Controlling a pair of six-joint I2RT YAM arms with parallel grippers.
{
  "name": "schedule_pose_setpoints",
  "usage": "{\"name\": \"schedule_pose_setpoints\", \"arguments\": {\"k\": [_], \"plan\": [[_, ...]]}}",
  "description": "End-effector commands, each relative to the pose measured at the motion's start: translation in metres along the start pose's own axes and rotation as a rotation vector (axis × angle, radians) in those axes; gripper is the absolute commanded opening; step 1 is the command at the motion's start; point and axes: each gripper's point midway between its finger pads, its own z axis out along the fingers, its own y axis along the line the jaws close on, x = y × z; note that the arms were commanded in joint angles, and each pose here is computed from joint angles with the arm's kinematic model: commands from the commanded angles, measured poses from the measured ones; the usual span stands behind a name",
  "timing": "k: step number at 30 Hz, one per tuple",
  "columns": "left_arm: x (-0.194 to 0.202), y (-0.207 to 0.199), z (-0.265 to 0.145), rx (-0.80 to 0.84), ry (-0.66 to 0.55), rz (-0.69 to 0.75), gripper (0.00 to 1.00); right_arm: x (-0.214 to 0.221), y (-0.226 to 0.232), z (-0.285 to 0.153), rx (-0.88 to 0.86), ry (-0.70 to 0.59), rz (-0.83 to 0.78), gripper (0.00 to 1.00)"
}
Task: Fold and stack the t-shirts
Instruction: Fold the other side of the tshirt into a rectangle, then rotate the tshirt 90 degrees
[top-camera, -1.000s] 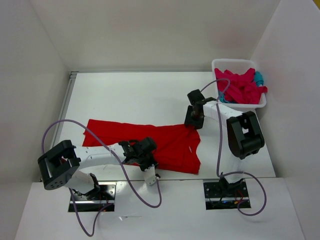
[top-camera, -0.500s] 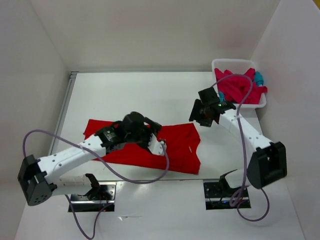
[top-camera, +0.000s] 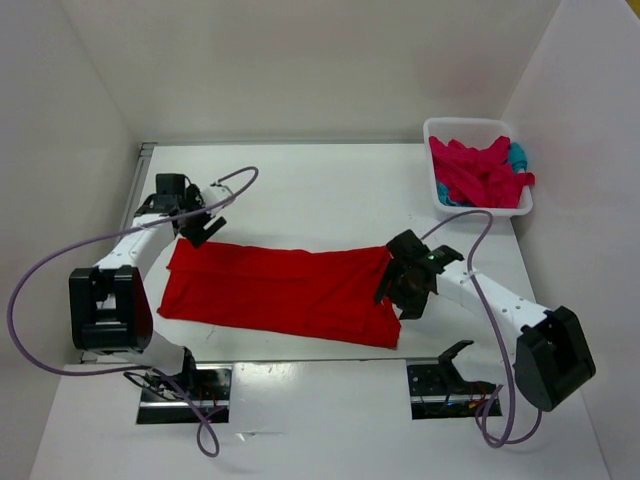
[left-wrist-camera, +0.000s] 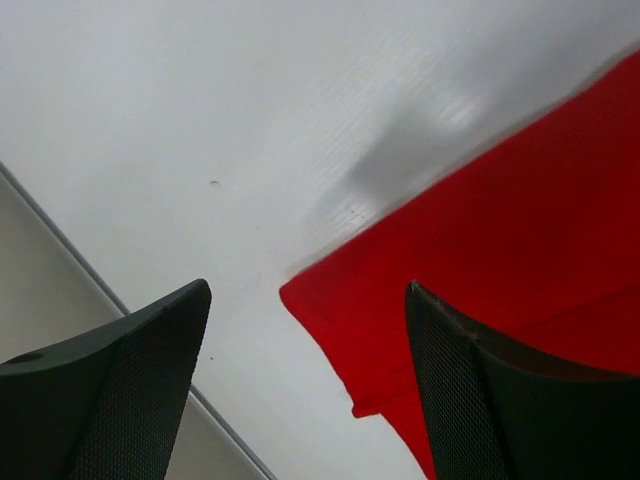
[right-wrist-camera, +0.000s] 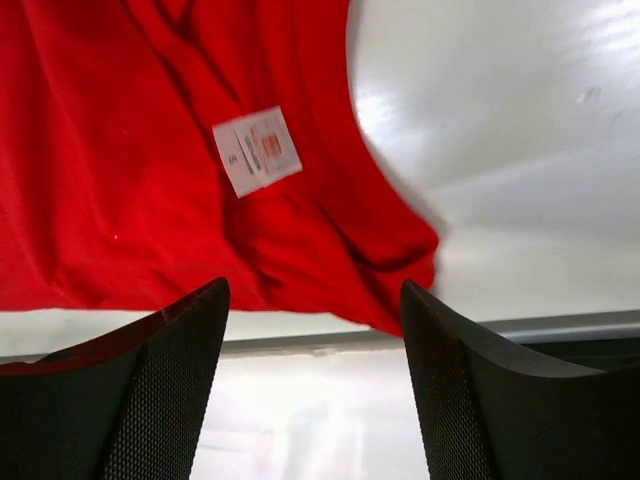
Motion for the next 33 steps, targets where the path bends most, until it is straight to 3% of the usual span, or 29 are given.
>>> {"name": "schedule_pose_setpoints", "arguments": {"k": [1,4,6,12,18,22,23,25,26,30,31,33], "plan": [[-0.016,0.035,-0.005,-0.090,-0.089,-0.063,0.85,0.019,0.001,0.001,-0.022,0.055,0.083,0.74],[0.034,0.038,0.010,-0.081,-0.017,-0.152,0.85,0.049,-0.004,0.014,0.006,0.121,0.072,0.76],[0.047,0.044,0.016,-0.108,-0.004,-0.161,0.87,0.061,-0.009,0.019,0.018,0.144,0.100,0.76],[0.040,0.051,0.022,-0.094,-0.059,-0.206,0.87,0.066,-0.016,0.025,-0.017,0.138,0.160,0.76],[0.067,0.021,0.038,-0.017,0.013,-0.189,0.87,0.070,-0.022,0.041,0.019,0.153,0.153,0.75],[0.073,0.015,0.044,-0.022,0.031,-0.174,0.87,0.066,-0.019,0.046,0.035,0.148,0.134,0.68],[0.074,0.008,0.046,-0.007,0.036,-0.157,0.85,0.064,-0.016,0.045,0.026,0.145,0.125,0.60],[0.078,0.002,0.047,0.004,0.043,-0.160,0.78,0.059,-0.010,0.044,0.015,0.131,0.115,0.48],[0.078,0.002,0.047,0.005,0.043,-0.151,0.75,0.057,-0.008,0.045,0.021,0.123,0.114,0.35],[0.093,-0.010,0.046,0.032,0.087,-0.158,0.49,0.035,0.009,0.048,0.043,0.060,0.057,0.12],[0.097,-0.008,0.045,0.021,0.100,-0.178,0.33,0.022,0.020,0.045,0.035,0.039,0.021,0.09],[0.100,-0.006,0.041,0.013,0.103,-0.196,0.24,0.005,0.016,0.058,0.094,0.048,0.021,0.02]]}}
